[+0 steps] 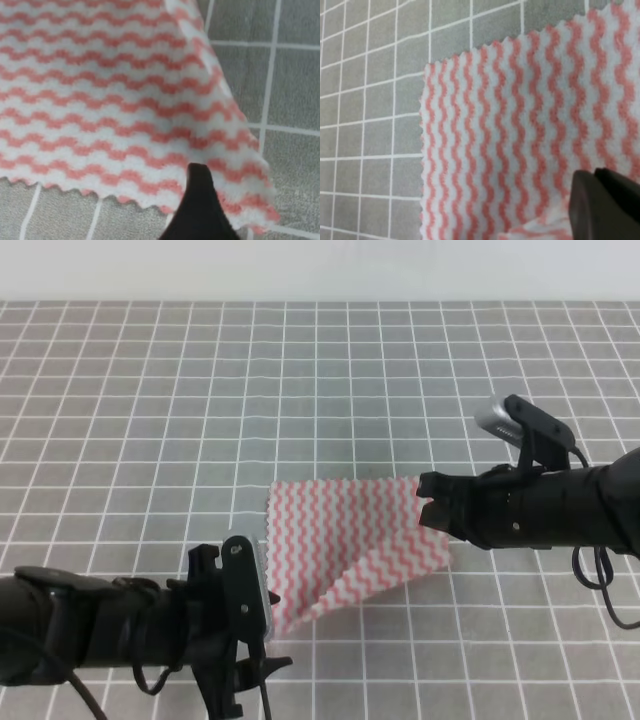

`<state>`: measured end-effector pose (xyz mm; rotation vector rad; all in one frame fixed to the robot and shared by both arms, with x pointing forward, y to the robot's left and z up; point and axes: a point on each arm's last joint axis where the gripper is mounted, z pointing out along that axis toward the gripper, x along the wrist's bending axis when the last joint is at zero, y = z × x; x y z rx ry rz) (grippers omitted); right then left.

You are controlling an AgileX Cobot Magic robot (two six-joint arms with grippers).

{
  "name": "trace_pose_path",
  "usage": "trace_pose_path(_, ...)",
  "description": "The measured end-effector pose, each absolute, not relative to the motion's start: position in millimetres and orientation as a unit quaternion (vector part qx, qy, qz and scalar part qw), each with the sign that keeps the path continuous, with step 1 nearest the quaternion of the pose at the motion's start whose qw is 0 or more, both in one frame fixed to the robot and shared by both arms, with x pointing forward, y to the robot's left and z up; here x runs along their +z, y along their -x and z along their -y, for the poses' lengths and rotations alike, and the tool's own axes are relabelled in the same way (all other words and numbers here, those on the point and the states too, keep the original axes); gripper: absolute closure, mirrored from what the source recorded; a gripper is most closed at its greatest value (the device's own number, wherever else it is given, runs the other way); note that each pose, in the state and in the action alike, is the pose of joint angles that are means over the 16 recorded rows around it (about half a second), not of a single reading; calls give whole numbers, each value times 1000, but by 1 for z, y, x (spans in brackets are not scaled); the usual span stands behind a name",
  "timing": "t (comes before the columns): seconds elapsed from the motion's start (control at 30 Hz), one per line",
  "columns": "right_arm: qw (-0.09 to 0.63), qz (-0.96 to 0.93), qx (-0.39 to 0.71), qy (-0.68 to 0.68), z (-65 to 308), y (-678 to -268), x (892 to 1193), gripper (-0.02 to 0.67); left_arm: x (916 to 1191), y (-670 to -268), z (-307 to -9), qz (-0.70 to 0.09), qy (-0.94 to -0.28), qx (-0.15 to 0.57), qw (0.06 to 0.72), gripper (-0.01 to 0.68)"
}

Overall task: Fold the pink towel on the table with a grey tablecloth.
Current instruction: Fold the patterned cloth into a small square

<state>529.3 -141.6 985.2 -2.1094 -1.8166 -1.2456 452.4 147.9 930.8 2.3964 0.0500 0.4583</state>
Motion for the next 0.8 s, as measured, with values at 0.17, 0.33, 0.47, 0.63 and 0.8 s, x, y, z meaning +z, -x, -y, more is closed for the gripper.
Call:
trace_pose_path(0.17, 44, 593, -410, 692, 142, -530, 985, 664, 929, -453, -148, -11, -923, 178, 340, 198)
trace_pose_path(0.33, 43, 590, -412, 693, 142, -530, 986, 664, 928, -453, -148, -8, -924, 181, 337, 198)
trace_pose_path(0.47, 42, 589, -412, 694, 142, -530, 986, 664, 926, -454, -148, -8, -925, 181, 334, 199)
trace_pose_path(0.63, 42, 589, -412, 694, 142, -530, 986, 664, 921, -456, -148, -5, -927, 181, 328, 200)
trace_pose_path(0.8, 43, 589, -412, 694, 142, -530, 986, 664, 917, -457, -148, -5, -929, 180, 325, 200)
